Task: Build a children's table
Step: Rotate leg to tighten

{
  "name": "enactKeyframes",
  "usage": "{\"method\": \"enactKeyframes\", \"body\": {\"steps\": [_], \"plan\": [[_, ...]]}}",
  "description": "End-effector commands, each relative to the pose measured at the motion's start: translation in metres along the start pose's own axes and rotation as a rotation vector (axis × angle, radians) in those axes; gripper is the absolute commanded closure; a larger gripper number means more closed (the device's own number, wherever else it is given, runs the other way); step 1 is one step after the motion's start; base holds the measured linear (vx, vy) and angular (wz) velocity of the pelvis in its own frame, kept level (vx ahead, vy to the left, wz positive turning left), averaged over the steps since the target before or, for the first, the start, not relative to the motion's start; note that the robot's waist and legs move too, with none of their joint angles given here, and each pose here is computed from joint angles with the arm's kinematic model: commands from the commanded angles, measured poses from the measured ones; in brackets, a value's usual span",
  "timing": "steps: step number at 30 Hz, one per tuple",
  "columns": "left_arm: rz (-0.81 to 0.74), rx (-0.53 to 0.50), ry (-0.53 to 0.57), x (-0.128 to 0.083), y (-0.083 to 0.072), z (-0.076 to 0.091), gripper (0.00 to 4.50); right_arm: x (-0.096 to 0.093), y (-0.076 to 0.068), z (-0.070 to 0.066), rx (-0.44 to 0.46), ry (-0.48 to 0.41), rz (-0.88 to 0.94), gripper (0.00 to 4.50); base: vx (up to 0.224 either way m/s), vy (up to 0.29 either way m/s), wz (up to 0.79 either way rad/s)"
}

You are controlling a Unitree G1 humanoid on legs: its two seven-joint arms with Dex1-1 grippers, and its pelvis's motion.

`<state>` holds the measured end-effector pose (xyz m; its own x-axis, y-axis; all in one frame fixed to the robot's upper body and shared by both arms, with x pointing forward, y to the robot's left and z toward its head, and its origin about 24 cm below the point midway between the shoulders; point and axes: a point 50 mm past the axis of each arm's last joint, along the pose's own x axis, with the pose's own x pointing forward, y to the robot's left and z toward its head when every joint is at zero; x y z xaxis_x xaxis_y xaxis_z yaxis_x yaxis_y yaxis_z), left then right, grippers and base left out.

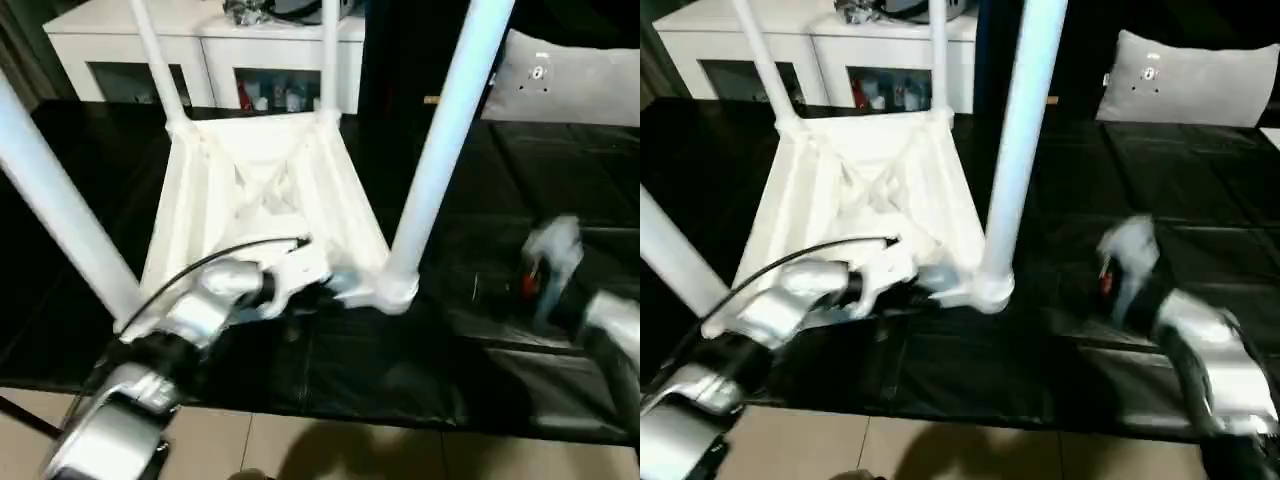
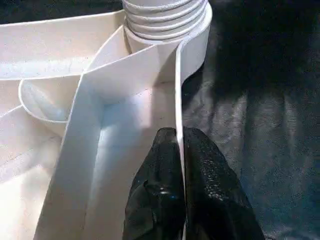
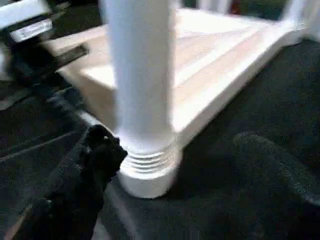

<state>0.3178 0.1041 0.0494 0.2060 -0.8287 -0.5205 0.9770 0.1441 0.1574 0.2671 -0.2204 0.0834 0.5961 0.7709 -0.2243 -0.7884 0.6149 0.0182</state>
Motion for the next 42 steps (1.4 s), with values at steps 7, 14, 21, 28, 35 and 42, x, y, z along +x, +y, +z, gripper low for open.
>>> {"method": "enactKeyframes", "body": {"steps": [7,14,21,28,35,42], "plan": [[-0.147,0.037,0.039,0.005,-0.016,-0.01,4.5,0.023,-0.004,0.013,-0.019,0.002,0.119,0.3,0.0,0.0,0.0],[-0.134,0.028,0.06,0.005,-0.01,-0.009,4.5,0.037,-0.003,0.003,0.041,0.046,0.254,0.9,0.0,0.0,0.0],[-0.142,0.007,0.052,0.004,-0.01,-0.01,4.5,0.038,-0.004,-0.004,0.076,0.06,0.293,1.44,0.0,0.0,0.0],[-0.154,-0.01,0.052,0.003,-0.011,-0.012,4.5,0.044,-0.007,-0.01,0.091,0.063,0.295,2.16,0.0,0.0,0.0],[-0.151,-0.031,0.05,0.002,-0.012,-0.013,4.5,0.054,0.0,-0.014,0.09,0.049,0.29,2.52,0.0,0.0,0.0],[-0.062,-0.11,0.004,0.01,-0.01,-0.005,4.5,0.065,0.015,-0.017,0.071,-0.006,0.189,2.58,0.0,0.0,0.0]]}}
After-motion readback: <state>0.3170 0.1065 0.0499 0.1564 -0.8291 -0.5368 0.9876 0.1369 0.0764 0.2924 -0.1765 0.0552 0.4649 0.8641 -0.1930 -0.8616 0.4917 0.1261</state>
